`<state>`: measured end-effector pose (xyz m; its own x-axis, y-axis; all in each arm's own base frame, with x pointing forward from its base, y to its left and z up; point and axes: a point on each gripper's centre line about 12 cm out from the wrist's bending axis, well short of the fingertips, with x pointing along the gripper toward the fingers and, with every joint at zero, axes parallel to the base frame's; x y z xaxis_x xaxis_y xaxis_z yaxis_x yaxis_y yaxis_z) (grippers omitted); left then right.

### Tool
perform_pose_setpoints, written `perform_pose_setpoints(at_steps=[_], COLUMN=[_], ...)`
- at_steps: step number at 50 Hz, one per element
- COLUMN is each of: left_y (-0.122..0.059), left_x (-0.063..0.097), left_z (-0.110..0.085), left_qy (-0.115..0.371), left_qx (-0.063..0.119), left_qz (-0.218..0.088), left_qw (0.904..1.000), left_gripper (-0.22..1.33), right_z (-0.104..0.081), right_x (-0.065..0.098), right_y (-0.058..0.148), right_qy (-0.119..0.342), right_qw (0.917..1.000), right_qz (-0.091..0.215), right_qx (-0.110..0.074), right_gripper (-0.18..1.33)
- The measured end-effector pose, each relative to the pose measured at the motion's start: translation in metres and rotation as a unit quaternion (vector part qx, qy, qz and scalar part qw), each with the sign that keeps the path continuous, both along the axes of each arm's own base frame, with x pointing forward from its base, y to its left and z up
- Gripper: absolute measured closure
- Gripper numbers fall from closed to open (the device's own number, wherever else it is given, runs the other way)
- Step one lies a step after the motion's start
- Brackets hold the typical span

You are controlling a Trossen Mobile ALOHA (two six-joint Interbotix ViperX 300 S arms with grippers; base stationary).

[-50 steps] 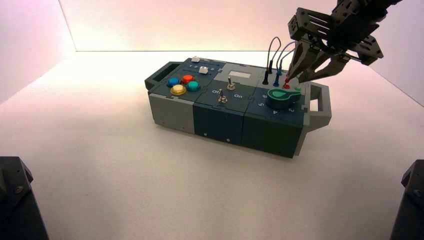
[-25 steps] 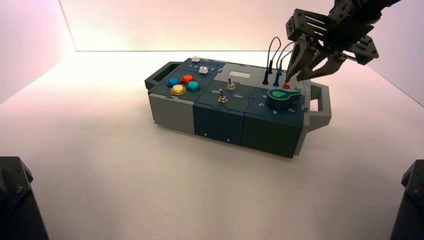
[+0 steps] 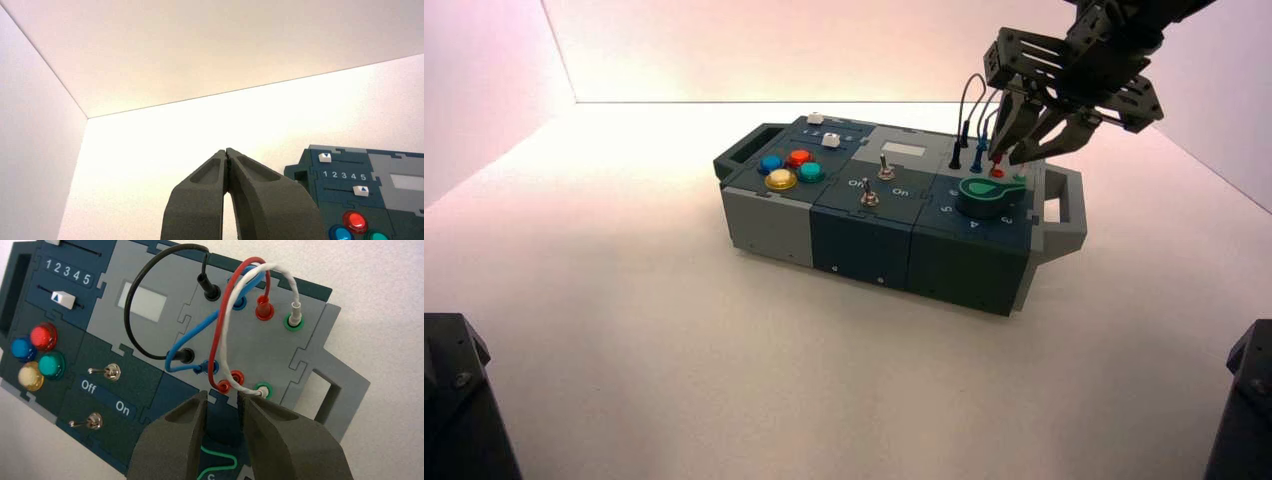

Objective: Insert the red wire.

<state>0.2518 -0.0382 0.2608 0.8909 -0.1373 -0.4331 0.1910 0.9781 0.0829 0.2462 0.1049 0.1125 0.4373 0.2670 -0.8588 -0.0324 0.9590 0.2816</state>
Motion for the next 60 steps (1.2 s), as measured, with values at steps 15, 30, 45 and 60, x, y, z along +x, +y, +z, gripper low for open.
perform_pose_setpoints(at_steps=[15, 30, 45, 60], left_y=[-0.0004, -0.0016, -0.0024, -0.0032], left_x=[0.0003, 0.0001, 0.0003, 0.0001], left_z=[0.0007, 0.0015, 0.0013, 0.0013], left_qy=[-0.003, -0.006, -0.006, -0.006], left_qx=[0.0, -0.001, -0.001, 0.0], left_qz=[-0.001, -0.003, -0.004, -0.006], left_qw=[1.0, 1.0, 1.0, 1.0], left_gripper=[1.28, 1.28, 1.28, 1.28], right_z=[0.0004, 0.001, 0.0044, 0.0046], right_x=[0.002, 0.0039, 0.008, 0.0096], right_y=[0.0003, 0.0001, 0.0009, 0.0001], right_qy=[-0.003, -0.011, -0.026, -0.034], right_qw=[1.0, 0.9999, 0.9996, 0.9993], right_qz=[0.005, 0.007, 0.011, 0.009], right_qx=[-0.004, -0.007, -0.01, -0.011], right_gripper=[0.44, 0.44, 0.44, 0.44])
